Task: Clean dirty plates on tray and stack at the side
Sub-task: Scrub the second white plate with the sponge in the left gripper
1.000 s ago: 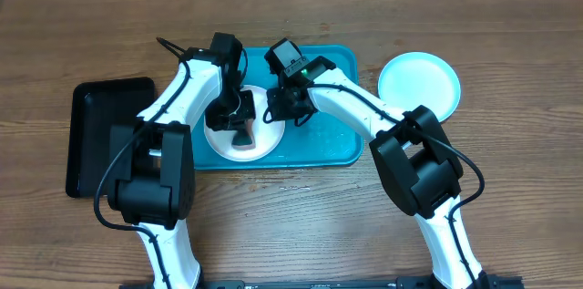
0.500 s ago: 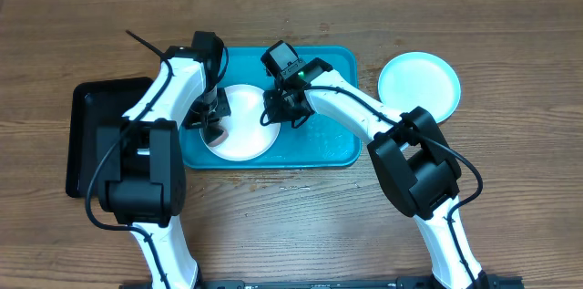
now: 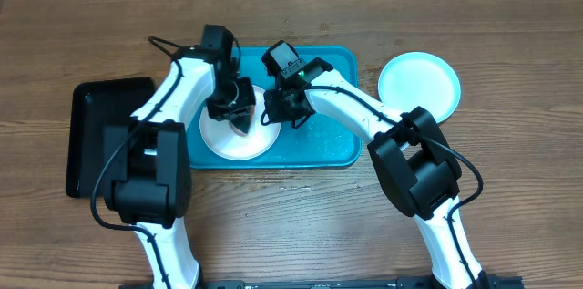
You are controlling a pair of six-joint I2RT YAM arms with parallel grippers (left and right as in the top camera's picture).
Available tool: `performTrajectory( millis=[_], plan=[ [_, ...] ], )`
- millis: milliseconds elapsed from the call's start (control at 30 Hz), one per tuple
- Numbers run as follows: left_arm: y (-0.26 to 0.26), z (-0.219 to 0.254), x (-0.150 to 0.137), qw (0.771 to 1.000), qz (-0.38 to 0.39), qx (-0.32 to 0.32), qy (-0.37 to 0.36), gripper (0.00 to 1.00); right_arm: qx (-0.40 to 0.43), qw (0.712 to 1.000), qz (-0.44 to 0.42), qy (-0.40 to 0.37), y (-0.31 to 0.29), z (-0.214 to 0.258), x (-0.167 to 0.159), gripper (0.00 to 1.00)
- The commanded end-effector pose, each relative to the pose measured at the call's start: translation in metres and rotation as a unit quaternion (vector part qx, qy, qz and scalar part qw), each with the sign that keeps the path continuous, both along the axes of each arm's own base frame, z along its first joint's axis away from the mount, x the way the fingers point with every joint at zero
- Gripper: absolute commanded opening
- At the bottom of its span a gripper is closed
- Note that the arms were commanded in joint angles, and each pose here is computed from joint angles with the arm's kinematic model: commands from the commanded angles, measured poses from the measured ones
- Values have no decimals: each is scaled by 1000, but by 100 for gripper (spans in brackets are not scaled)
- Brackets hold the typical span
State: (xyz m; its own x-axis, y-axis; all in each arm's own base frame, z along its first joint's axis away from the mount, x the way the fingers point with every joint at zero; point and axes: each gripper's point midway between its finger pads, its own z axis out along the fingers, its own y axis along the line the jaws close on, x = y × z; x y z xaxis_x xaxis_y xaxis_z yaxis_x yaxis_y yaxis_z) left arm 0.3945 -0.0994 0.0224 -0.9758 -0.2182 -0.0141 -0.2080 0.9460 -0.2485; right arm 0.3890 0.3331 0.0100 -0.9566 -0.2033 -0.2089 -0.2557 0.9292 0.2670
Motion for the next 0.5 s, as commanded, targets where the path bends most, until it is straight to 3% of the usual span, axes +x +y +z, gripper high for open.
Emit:
performTrajectory(
  millis=[0, 133, 333, 467],
  plan=[
    [-3, 1, -7, 1000, -22, -1, 11, 4, -40, 999, -10, 9, -17, -23, 0, 4],
    [20, -3, -22, 997, -22, 62, 42, 4, -40, 999, -10, 9, -17, -23, 0, 4],
    [92, 7, -40, 961, -27, 266, 72, 4, -40, 999, -10, 9, -17, -23, 0, 4],
    [107, 28, -29, 953, 13, 297, 58, 4, -40, 999, -10, 9, -17, -23, 0, 4]
  ],
)
